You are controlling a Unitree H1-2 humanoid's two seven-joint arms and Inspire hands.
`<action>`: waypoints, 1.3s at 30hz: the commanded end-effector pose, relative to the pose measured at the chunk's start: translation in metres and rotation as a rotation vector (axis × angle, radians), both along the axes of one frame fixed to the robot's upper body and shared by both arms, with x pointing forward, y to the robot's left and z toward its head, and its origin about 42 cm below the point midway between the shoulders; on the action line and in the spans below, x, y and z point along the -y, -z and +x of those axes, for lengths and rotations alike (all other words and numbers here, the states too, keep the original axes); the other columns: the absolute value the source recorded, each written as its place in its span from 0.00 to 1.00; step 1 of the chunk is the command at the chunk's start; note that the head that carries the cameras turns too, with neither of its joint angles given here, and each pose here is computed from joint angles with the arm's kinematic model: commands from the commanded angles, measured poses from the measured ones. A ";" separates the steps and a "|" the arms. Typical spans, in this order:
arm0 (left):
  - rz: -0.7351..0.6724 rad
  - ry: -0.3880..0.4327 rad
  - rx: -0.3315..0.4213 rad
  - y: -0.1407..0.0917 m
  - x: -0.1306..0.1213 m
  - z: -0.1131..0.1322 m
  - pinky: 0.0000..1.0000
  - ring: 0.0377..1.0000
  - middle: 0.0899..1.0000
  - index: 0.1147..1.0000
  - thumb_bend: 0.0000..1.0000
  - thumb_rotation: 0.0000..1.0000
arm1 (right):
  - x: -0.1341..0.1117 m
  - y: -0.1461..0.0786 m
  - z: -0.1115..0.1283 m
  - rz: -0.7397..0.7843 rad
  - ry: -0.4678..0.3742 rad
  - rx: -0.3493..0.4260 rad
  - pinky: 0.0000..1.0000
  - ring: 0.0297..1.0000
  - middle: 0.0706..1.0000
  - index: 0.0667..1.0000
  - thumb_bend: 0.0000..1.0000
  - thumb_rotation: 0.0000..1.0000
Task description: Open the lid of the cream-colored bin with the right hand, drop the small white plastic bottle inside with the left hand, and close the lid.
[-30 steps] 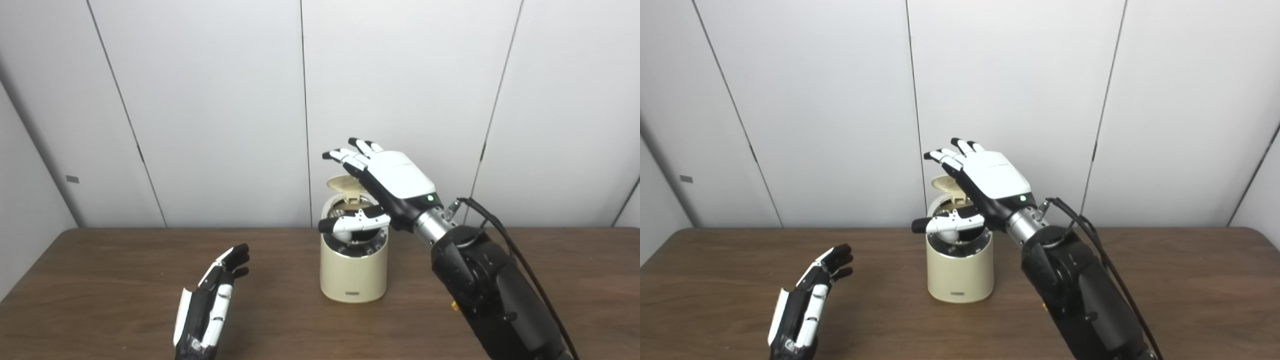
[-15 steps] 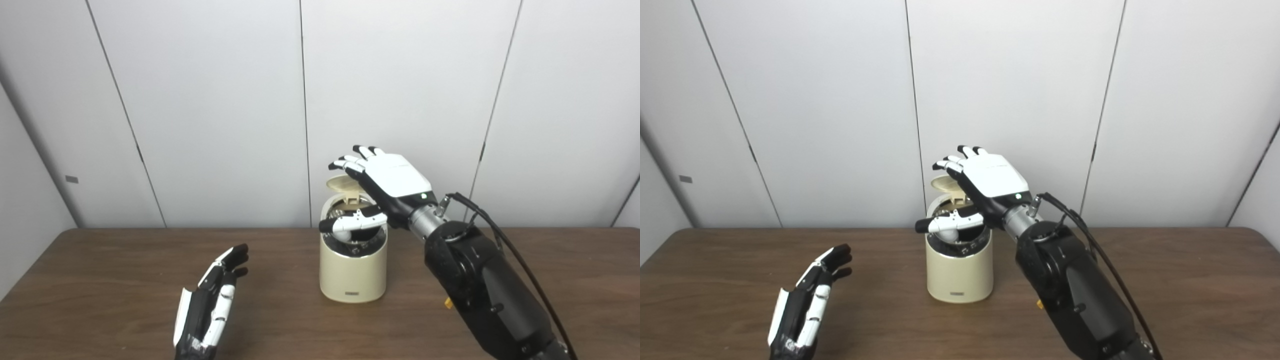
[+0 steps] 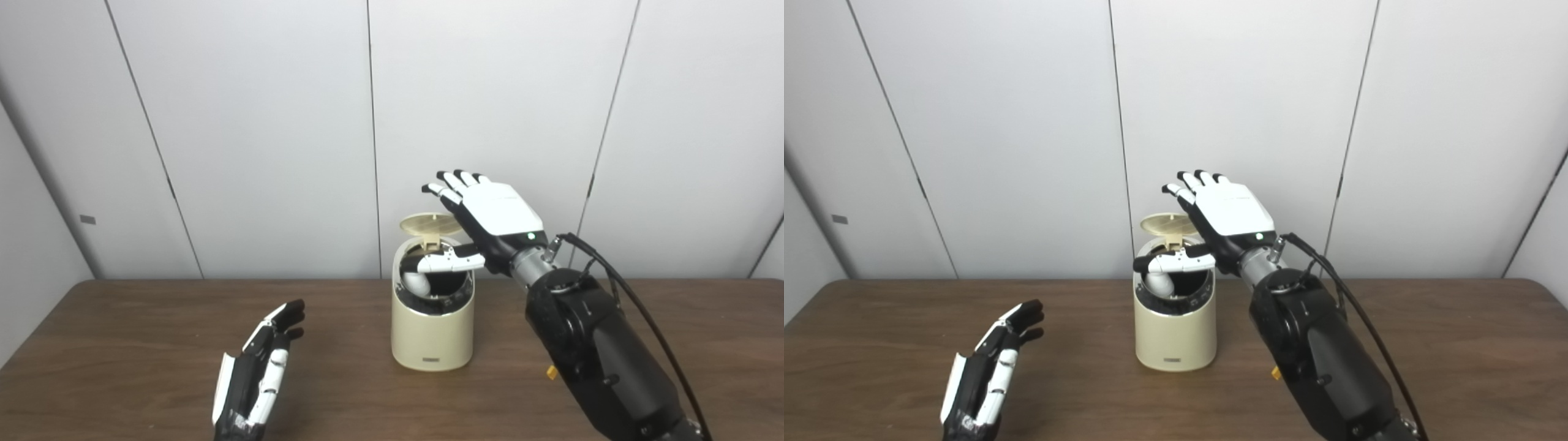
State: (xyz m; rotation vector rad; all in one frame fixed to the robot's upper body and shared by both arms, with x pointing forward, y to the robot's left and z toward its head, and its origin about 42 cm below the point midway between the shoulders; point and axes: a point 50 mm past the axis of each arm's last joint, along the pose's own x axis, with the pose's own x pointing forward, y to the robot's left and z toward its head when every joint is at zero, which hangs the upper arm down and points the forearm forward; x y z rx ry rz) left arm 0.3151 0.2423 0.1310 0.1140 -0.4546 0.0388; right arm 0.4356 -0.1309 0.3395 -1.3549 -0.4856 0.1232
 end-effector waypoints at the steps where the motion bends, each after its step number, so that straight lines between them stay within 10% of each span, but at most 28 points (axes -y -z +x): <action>1: 0.014 0.002 0.022 -0.002 -0.004 0.002 0.79 0.84 0.84 0.81 0.33 0.81 | 0.005 -0.021 -0.002 0.010 0.009 0.066 1.00 1.00 0.95 0.88 0.93 1.00; 39: 0.006 0.014 0.035 -0.005 0.001 -0.002 0.79 0.84 0.85 0.81 0.35 0.78 | 0.027 0.003 -0.023 0.049 -0.009 0.077 0.95 0.97 0.89 0.61 0.90 0.96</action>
